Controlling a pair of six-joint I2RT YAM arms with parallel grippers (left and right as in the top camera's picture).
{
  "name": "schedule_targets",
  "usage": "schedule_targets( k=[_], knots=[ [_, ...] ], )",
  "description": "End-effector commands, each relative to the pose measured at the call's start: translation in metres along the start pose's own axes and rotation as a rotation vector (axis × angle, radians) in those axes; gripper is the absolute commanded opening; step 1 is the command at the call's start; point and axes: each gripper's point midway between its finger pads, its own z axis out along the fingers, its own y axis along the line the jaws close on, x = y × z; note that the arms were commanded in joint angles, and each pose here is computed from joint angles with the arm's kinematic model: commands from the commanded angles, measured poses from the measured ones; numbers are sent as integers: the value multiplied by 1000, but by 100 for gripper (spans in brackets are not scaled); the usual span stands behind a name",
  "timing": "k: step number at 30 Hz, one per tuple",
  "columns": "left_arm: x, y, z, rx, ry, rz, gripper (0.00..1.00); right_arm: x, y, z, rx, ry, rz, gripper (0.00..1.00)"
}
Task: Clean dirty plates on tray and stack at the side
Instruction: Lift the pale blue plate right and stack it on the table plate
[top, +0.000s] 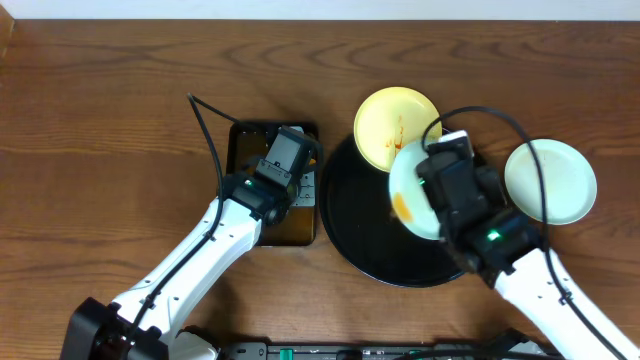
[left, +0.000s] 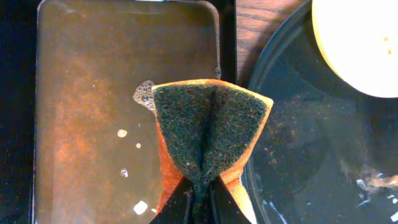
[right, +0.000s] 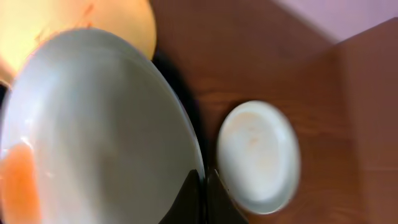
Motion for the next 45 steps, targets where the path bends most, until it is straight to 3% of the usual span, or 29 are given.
schedule_targets(
  k=[1, 6, 14, 21, 27, 35, 37, 45],
  knots=[
    [-1, 4, 0, -14, -6, 10, 8, -16, -32, -24, 265, -94, -26, 1],
    [-1, 4, 0, -14, -6, 10, 8, -24, -38, -36, 347, -139, -32, 1],
    [-1, 4, 0, -14, -6, 10, 8, -23, -33, -31, 302, -134, 0, 1],
    [0, 4, 0, -16, -2, 10, 8, -1, -48, 5, 224, -16, 259, 1],
    [1, 5, 0, -17, 1, 11, 8, 34, -110, 45, 344, 117, 501, 1],
    [1, 5, 0, -17, 1, 11, 8, 82, -157, 89, 331, 238, 741, 2],
    [1, 5, 0, -17, 1, 11, 8, 85, -155, 101, 270, 249, 759, 11],
    [1, 5, 0, -18, 2, 11, 8, 79, -95, 111, -75, 304, 719, 11]
  ],
)
